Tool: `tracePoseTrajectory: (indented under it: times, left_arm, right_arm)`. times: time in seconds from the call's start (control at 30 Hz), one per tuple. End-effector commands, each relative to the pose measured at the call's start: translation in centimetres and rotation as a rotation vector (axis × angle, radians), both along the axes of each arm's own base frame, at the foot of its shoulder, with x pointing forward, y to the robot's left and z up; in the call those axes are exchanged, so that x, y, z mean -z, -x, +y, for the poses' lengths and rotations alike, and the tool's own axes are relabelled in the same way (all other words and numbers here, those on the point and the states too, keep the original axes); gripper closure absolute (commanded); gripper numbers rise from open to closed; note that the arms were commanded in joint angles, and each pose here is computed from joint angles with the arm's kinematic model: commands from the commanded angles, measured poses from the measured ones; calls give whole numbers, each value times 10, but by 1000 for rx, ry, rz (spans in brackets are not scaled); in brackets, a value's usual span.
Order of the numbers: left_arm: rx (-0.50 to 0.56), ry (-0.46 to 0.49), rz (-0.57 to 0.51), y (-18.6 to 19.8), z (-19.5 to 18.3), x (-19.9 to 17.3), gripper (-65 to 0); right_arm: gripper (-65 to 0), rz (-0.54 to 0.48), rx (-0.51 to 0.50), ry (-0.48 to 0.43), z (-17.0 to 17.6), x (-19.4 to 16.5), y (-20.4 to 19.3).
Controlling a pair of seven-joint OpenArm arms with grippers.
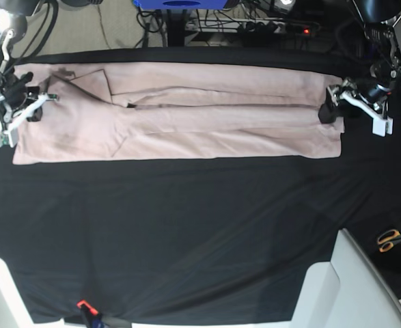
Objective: Fold the T-shirt properly
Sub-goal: 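Release the left gripper and regrasp the shirt's folded end, then carry the shirt end with the left gripper over toward the right gripper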
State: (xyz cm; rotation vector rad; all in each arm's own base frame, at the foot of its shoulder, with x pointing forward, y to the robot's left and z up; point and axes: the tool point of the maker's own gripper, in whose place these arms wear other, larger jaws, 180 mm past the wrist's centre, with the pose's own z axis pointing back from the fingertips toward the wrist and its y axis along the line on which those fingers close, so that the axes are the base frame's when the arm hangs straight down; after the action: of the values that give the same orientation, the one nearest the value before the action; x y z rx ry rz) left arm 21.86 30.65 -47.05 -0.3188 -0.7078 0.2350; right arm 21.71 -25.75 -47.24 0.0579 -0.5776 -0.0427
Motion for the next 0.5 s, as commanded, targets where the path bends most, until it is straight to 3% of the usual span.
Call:
tracePoseTrajectory:
  times: [0.0,0.13,0.23,0.37,0.47]
  left_arm:
    - [7,-5,9,1,3,0,-587]
    - [10,-11,56,3,4,13,-556]
    - [26,-17,99,3,-6,27,-383]
    - [22,-21,85,2,-15,35,-13]
    - [29,-51,57,-4,-9,25,0]
  right_arm:
    - [-26,-44,0,18,-7,-11,-10]
    - [-26,-44,0,18,-7,-11,-10]
    - [-24,-44,0,18,-7,-11,-10]
    - [-24,-46,0,15,-7,-11,-10]
    - [-24,-44,0,17,-7,-11,-9]
